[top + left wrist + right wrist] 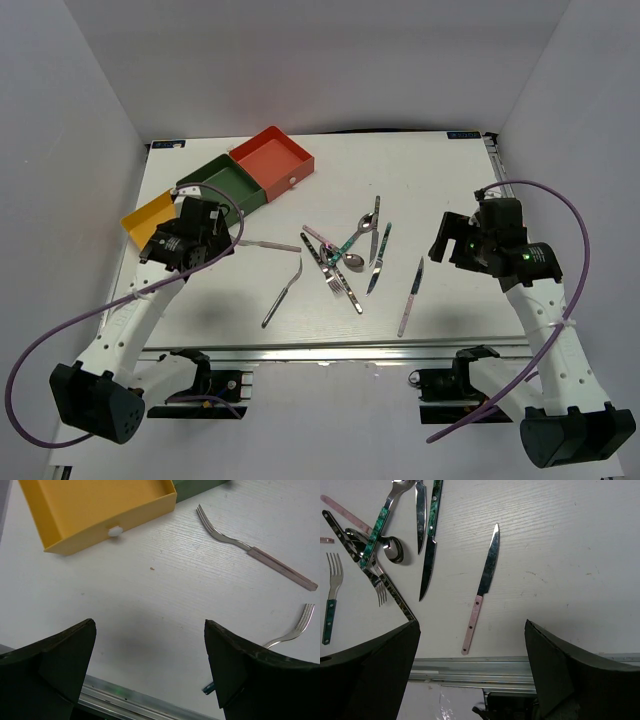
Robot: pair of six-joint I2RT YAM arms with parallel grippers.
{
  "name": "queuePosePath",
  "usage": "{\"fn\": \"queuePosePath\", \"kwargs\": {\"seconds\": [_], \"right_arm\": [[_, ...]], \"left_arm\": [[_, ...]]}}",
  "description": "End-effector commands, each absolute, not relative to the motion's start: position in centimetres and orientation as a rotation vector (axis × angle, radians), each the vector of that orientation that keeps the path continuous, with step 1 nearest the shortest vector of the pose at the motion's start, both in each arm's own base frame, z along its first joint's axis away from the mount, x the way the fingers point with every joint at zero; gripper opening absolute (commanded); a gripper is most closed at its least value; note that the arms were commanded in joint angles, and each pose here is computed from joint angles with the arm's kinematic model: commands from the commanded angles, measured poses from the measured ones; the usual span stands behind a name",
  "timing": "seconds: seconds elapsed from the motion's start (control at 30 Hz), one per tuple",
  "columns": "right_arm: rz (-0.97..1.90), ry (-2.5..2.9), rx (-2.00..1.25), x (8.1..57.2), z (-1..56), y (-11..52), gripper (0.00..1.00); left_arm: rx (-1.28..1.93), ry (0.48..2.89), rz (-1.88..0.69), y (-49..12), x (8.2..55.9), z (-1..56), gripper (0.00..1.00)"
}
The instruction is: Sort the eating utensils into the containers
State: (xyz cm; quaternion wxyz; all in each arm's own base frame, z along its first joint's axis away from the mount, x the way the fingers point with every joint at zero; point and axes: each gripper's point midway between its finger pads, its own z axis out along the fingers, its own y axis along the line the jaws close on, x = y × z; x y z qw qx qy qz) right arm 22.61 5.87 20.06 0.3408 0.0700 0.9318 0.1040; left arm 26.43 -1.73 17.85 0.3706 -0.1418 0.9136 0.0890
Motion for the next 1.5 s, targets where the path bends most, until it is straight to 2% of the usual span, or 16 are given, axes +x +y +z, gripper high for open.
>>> {"fn": "queuePosePath", "kwargs": {"seconds": [0.0,0.2,0.4,0.53,0.6,0.8,0.83,1.03,1.1,1.17,1.2,1.27,1.33,1.43,1.47], "right_arm": [[0.253,2.386,0.196,23.0,21.2,5.5,0.89],[0.272,2.402,0.231,23.2,20.3,5.8,0.89],[0.185,2.559,0.434,22.8,13.7,5.2,0.89],[0.1,2.613,0.459,23.7,9.7,5.6,0.89],[0.084,2.664,0.48,23.5,7.6,6.0,0.86],[0.06,2.72,0.392,23.0,4.9,10.0,0.63],[0.06,2.727,0.417,22.7,4.4,10.4,0.54],[0.031,2.833,0.474,18.6,-0.9,10.8,0.42],[0.001,2.865,0.512,17.1,-2.4,10.2,0.31],[-0.021,2.88,0.519,16.3,-3.1,9.9,0.26],[-0.026,2.892,0.509,15.8,-3.5,9.9,0.13],[-0.012,2.899,0.493,15.6,-3.7,10.2,0.0],[0.045,2.88,0.452,16.4,-3.2,11.1,0.0],[0.254,2.788,0.287,19.3,-0.1,14.4,0.0],[0.394,2.739,0.21,20.1,1.8,16.2,0.0]], "left_arm": [[-0.383,2.296,0.24,-1.5,26.9,19.7,0.98],[-0.391,2.297,0.25,-1.4,27.1,19.8,0.98],[-0.377,2.312,0.203,-2.2,27.4,19.5,0.98],[-0.352,2.336,0.138,-3.3,27.8,19.0,0.98],[-0.336,2.362,0.125,-3.8,28.0,18.5,0.98],[-0.303,2.384,0.135,-3.9,28.4,18.5,0.98],[-0.302,2.387,0.133,-4.0,28.3,18.4,0.98],[-0.288,2.411,0.098,-4.5,27.8,18.0,0.98],[-0.283,2.421,0.105,-4.4,27.6,17.7,0.98],[-0.28,2.425,0.096,-4.5,27.6,17.7,0.98],[-0.28,2.425,0.088,-4.6,27.6,17.7,0.98],[-0.275,2.439,0.063,-5.1,27.6,17.4,0.98],[-0.276,2.45,0.013,-5.9,27.7,17.1,0.98],[-0.254,2.474,-0.241,-9.7,28.3,17.1,0.98],[-0.217,2.468,-0.431,-12.4,28.7,17.7,0.98]]}}
